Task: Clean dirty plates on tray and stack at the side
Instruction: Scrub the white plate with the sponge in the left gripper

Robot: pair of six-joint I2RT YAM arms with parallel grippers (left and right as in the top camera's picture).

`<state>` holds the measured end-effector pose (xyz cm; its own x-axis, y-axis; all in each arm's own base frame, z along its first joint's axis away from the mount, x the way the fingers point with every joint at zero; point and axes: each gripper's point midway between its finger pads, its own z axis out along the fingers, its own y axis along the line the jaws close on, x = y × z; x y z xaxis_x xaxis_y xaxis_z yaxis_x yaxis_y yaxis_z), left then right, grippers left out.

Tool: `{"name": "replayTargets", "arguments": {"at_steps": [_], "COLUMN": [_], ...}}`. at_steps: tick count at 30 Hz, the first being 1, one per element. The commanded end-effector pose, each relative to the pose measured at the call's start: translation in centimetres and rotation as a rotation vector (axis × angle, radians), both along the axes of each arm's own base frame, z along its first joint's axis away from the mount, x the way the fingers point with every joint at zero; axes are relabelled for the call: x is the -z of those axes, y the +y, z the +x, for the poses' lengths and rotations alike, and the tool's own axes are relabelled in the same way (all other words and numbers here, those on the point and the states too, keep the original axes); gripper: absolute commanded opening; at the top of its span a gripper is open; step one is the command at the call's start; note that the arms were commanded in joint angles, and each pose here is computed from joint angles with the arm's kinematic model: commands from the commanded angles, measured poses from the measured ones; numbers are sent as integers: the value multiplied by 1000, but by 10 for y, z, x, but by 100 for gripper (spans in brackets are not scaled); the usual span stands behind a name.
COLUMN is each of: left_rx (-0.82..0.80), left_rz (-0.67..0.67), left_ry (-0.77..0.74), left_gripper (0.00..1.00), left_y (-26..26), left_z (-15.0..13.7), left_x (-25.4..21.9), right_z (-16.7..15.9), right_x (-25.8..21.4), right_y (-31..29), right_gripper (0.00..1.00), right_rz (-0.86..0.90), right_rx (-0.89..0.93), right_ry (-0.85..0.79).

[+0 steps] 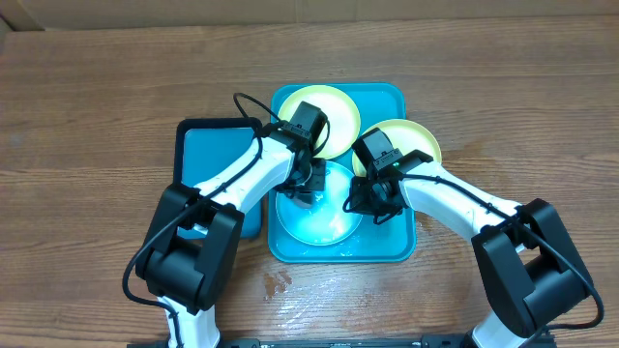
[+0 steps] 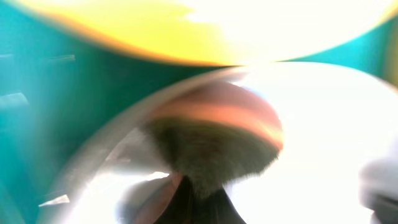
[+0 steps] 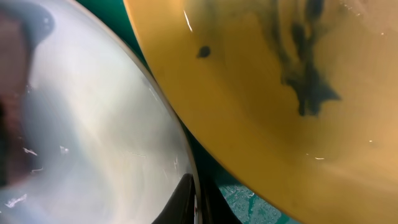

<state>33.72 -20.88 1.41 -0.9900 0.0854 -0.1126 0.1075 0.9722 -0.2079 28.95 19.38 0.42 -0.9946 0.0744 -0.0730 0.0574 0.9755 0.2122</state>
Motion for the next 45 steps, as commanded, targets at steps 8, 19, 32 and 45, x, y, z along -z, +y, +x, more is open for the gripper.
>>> {"name": "replayTargets", "arguments": {"at_steps": [8,19,32,45], "left_rx": [95,-119,-192,-26], "left_rz": [-248,422,389,-211], "left_ry": [277,238,47,411], "left_gripper": [4,4,4,4], "left_y": [-49,83,86,-54], "left_z": [-59,-61,9,-54], "left_x": [10,25,-9,35], "right_z": [-3,-3,-3,-4], "right_x": [21,21,21,22], "right_y": [-35,-35,-35,-36], "right_gripper": [4,4,4,4], "right_rz": [-166,-170,-170,-172], "right_rx": [29,29,29,29], "right_ry": [7,7,6,10]}}
